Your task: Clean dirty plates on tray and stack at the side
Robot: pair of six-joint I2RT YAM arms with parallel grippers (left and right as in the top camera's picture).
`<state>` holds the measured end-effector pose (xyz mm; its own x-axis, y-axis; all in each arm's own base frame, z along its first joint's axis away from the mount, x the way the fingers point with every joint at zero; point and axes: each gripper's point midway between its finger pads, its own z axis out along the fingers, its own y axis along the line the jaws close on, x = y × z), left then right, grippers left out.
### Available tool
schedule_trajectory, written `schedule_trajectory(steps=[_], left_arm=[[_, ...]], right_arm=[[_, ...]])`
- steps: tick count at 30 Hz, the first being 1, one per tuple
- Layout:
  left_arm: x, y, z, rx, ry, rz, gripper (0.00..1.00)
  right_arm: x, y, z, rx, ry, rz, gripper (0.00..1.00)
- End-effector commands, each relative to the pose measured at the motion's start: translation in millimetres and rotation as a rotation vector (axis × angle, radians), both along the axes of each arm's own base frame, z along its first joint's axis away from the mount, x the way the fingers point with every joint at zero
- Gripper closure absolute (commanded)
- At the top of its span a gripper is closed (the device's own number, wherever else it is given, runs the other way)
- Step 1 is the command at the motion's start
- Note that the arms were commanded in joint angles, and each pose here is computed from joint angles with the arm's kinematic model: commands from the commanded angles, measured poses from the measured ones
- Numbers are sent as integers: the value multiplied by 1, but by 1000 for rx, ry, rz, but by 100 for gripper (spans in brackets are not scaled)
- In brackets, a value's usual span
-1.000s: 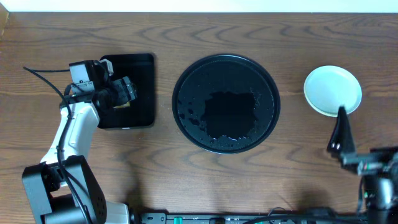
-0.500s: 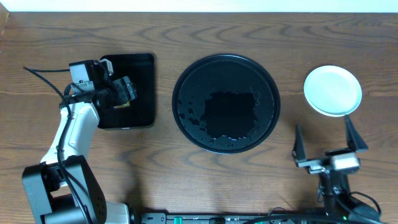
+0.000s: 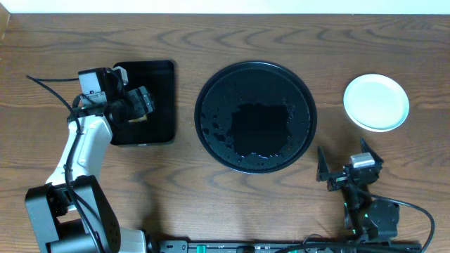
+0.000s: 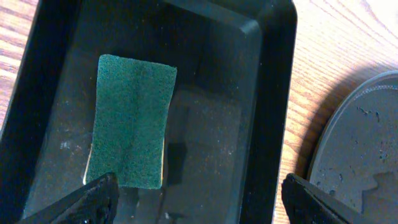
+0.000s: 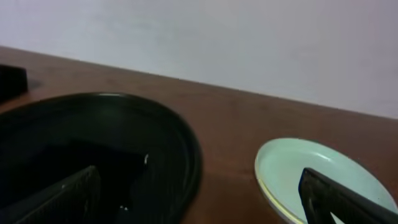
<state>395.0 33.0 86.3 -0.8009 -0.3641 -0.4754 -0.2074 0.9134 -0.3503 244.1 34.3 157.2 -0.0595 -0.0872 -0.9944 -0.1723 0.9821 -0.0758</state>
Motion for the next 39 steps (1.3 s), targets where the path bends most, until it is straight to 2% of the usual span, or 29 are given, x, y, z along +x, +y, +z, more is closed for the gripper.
schedule_trajectory(steps=[1, 34, 39], left_arm=[[-3, 1, -5, 7, 16, 1, 16], [-3, 1, -5, 7, 16, 1, 16], [-17, -4, 6, 14, -16, -5, 16]], right_arm=[[0, -6, 0, 28, 2, -37, 1], [0, -6, 0, 28, 1, -38, 1], [0, -6, 0, 28, 1, -38, 1]])
